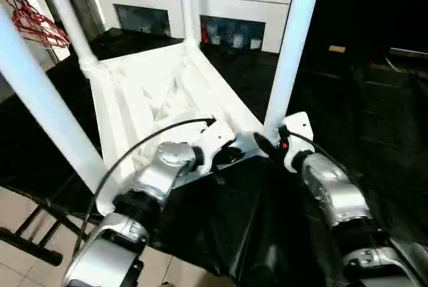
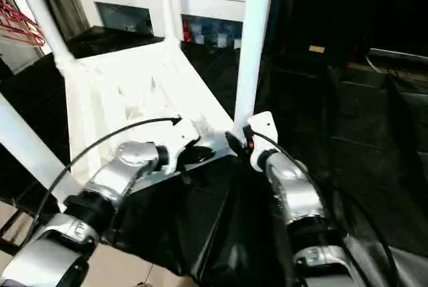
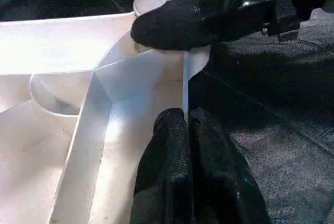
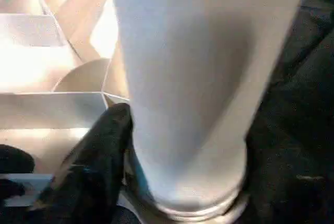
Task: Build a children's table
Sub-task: Rotate leg to tighten
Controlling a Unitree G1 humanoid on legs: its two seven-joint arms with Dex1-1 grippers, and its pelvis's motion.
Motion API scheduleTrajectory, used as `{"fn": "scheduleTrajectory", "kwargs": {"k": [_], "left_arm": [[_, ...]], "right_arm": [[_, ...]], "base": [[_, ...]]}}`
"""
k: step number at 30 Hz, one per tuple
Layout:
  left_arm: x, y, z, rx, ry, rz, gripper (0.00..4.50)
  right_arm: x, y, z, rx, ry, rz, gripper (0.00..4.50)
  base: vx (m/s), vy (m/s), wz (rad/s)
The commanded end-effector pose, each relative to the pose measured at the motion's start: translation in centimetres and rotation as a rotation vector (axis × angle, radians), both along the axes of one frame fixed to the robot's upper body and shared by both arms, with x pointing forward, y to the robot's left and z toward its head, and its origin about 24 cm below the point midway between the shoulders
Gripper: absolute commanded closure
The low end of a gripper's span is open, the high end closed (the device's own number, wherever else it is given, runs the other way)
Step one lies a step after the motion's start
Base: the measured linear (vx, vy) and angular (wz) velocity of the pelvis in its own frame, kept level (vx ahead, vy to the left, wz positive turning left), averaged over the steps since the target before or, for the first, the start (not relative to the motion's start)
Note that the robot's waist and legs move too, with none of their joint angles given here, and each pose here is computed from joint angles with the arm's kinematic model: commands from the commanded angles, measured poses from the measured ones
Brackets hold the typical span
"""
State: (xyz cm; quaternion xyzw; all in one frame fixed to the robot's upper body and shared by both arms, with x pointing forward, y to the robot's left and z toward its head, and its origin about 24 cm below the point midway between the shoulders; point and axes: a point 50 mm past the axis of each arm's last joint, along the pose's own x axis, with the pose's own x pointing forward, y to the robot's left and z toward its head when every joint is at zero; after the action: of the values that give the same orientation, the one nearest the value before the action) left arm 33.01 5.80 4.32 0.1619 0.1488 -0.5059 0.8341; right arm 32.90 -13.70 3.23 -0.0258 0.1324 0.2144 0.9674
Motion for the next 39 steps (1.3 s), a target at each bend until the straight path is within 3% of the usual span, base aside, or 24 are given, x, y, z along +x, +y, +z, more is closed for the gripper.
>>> {"fn": "scheduleTrajectory", "kwargs": {"k": [1,5,12,18,19,24,34,39], "left_arm": [[-0.3,-2.6,0.8,-0.023,-0.048,-0.061,4.50],[-0.4,-1.5,0.9,-0.019,-0.050,-0.108,4.50],[-1.1,0.4,1.2,-0.050,-0.030,-0.226,4.50],[-2.2,2.2,1.4,-0.065,0.011,-0.365,4.50],[-2.4,2.8,1.5,-0.070,0.027,-0.398,4.50],[-2.8,4.0,1.6,-0.057,0.067,-0.442,4.50],[-3.3,5.6,1.6,-0.027,0.119,-0.483,4.50],[-3.3,5.7,1.6,-0.025,0.126,-0.484,4.50]], "right_arm": [[-1.3,5.1,-1.0,0.088,0.063,0.203,1.07],[-1.0,3.7,-0.5,0.051,0.039,0.220,0.67],[-1.4,0.9,0.6,-0.022,-0.005,0.386,0.67],[-2.9,-1.2,1.7,-0.045,-0.010,0.595,0.67],[-3.7,-1.8,1.9,-0.043,0.019,0.687,0.67],[-4.8,-2.4,1.9,-0.056,0.069,0.806,0.67],[-5.2,-2.1,2.1,-0.054,0.106,0.895,1.65],[-5.4,-1.9,1.9,-0.052,0.114,0.917,1.82]], "base": [[0.000,0.000,0.00],[0.000,0.000,0.00],[0.000,0.000,0.00],[0.000,0.000,0.00],[0.000,0.000,0.00],[0.000,0.000,0.00],[0.000,0.000,0.00],[0.000,0.000,0.00]]}}
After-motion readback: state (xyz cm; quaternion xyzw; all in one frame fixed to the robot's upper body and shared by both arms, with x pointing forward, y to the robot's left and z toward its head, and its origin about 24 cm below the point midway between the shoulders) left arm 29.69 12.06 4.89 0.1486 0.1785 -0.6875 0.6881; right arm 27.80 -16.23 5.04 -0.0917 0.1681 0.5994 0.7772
